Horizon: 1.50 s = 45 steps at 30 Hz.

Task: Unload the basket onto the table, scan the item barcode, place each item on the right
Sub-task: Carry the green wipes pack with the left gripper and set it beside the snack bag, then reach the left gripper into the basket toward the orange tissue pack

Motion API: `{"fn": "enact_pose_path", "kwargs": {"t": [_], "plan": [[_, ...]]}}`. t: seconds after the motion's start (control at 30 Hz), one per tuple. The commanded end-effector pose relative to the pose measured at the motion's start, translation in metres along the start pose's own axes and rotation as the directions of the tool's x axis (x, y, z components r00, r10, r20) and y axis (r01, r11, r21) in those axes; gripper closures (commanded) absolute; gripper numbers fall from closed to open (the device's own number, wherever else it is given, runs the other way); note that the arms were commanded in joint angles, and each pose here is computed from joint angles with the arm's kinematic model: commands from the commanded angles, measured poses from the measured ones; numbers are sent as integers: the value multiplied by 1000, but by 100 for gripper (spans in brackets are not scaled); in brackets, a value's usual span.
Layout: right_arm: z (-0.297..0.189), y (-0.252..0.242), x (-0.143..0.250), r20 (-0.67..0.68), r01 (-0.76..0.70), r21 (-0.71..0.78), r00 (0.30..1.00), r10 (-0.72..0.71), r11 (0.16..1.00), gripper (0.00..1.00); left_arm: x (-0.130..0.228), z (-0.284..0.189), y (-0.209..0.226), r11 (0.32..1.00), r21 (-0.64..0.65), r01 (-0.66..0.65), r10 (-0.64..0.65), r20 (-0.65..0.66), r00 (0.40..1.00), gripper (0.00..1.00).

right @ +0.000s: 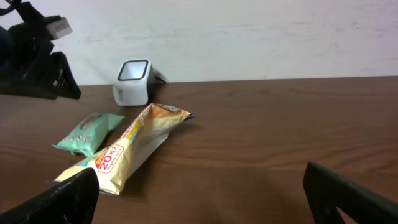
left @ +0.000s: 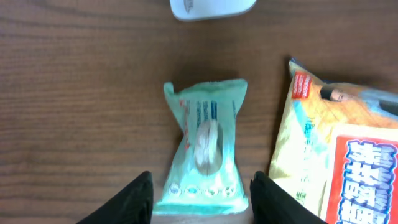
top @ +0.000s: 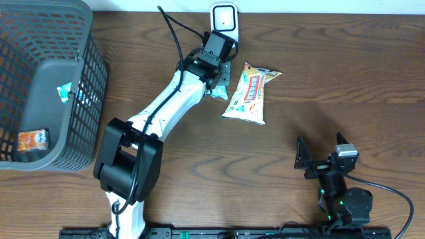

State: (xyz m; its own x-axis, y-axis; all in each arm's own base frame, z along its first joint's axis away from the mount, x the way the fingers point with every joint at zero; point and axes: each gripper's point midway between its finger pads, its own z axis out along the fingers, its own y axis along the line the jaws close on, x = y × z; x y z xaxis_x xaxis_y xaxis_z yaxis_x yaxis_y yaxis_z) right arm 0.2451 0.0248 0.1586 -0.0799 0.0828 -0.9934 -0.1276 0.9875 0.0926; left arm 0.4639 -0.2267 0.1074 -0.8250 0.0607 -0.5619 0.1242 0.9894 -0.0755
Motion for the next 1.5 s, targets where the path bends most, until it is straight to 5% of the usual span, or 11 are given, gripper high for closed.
{"fn": "enact_pose_path", "kwargs": {"t": [0.0, 0.2, 0.43, 0.57, 0.67, 0.87, 1.27, 1.47], "plan": [[0, -3, 1, -1, 15, 12, 1000, -15, 1000, 1, -14, -32, 5, 997, -11, -73, 74, 43, 996, 50], [0, -3, 1, -1, 15, 12, 1000, -15, 1000, 1, -64, -135, 41, 974, -114, -196, 218, 237, 947, 25], [0, -3, 1, -1, 15, 12, 1000, -15, 1000, 1, -94, -239, 197, 907, -392, 155, 29, 425, 905, 13], [0, -3, 1, -1, 15, 12, 1000, -15, 1000, 1, -42, -271, 334, 689, -481, 542, -313, 477, 821, 12], [0, -3, 1, -1, 15, 12, 1000, -15, 1000, 1, -3, -269, 377, 555, -465, 689, -497, 479, 723, 10], [0, -3, 1, -1, 15, 12, 1000, -15, 1000, 1, 29, -234, 400, 484, -347, 803, -698, 401, 594, 7], [0, -3, 1, -1, 15, 12, 1000, -15, 1000, 1, 63, -165, 431, 399, -469, 788, -768, 299, 567, 2], [0, -3, 1, -1, 15, 12, 1000, -15, 1000, 1, 110, -169, 449, 296, -696, 655, -757, 248, 605, 2]]}}
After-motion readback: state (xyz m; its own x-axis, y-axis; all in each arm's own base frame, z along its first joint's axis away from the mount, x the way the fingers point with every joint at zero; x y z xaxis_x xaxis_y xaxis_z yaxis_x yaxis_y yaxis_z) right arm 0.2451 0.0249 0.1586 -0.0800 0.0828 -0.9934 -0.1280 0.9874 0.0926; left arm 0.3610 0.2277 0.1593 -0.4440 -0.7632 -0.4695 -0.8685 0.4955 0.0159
